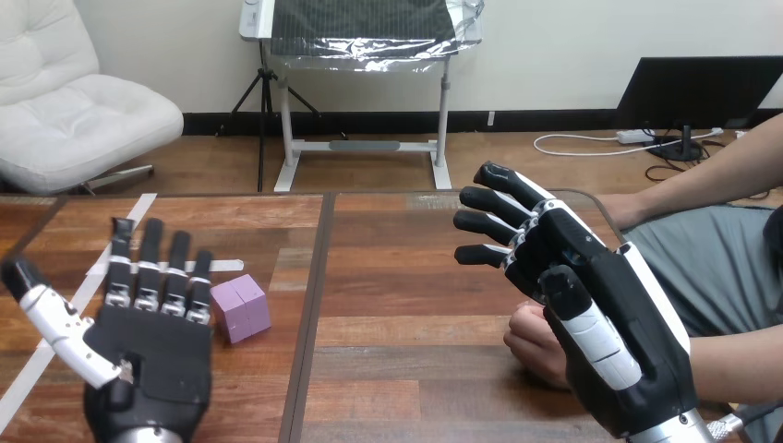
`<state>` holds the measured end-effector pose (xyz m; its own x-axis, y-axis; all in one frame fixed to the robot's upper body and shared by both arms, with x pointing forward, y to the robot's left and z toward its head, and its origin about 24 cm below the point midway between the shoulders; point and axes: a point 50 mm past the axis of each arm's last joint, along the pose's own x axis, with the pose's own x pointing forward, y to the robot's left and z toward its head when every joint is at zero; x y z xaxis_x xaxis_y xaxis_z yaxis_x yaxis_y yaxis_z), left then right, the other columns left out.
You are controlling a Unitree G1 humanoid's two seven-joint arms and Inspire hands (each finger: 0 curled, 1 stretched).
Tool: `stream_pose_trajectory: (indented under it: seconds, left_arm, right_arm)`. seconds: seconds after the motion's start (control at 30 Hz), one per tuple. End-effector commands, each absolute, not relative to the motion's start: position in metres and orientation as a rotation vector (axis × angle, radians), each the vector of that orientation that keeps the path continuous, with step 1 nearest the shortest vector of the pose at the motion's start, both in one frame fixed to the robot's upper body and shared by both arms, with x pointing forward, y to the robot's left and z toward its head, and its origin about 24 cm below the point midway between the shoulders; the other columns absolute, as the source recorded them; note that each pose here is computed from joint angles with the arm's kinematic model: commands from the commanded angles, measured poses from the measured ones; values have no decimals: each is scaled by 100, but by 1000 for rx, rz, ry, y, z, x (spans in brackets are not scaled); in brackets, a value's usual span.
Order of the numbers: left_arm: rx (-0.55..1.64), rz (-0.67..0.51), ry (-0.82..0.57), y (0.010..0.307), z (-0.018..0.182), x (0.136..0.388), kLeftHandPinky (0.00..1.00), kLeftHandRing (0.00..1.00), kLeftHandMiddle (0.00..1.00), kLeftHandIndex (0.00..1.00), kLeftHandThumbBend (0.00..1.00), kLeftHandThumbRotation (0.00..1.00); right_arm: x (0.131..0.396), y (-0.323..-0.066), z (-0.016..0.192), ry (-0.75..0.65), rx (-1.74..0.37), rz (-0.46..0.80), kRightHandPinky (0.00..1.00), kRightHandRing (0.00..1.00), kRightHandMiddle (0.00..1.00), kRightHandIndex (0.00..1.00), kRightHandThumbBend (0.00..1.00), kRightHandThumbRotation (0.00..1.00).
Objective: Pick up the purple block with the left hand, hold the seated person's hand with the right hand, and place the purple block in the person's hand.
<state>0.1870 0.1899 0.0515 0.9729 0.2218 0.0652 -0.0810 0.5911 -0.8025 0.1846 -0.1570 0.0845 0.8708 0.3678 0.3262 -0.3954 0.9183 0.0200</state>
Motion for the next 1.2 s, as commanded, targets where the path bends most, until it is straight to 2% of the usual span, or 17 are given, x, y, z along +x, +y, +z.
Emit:
stream_pose_trajectory:
  seconds: [0.0,0.23,0.5,0.73,1.03,1.17]
  left_arm:
    - [-836,143,-246,193,62,203,100,100,100,100,62,100]
    - [-642,161,-240,203,61,210,100,100,100,100,64,100]
    - [-473,178,-236,213,59,217,100,100,100,100,70,92]
    - [-266,182,-234,222,61,224,100,100,100,100,72,91]
    - [-96,177,-233,229,63,233,100,100,100,100,64,92]
    - [-38,188,-227,232,64,238,100,100,100,100,55,90]
  right_arm:
    - [193,-156,101,-412,68,406,74,83,85,87,86,72]
    - [193,-156,100,-411,74,407,74,83,85,87,86,72]
    - [194,-156,100,-410,69,409,74,83,85,87,85,72]
    - [193,-157,101,-409,65,408,74,83,86,87,85,73]
    - [194,-157,101,-411,57,409,74,83,86,87,85,73]
    - [194,-157,101,-410,61,410,74,84,86,87,85,73]
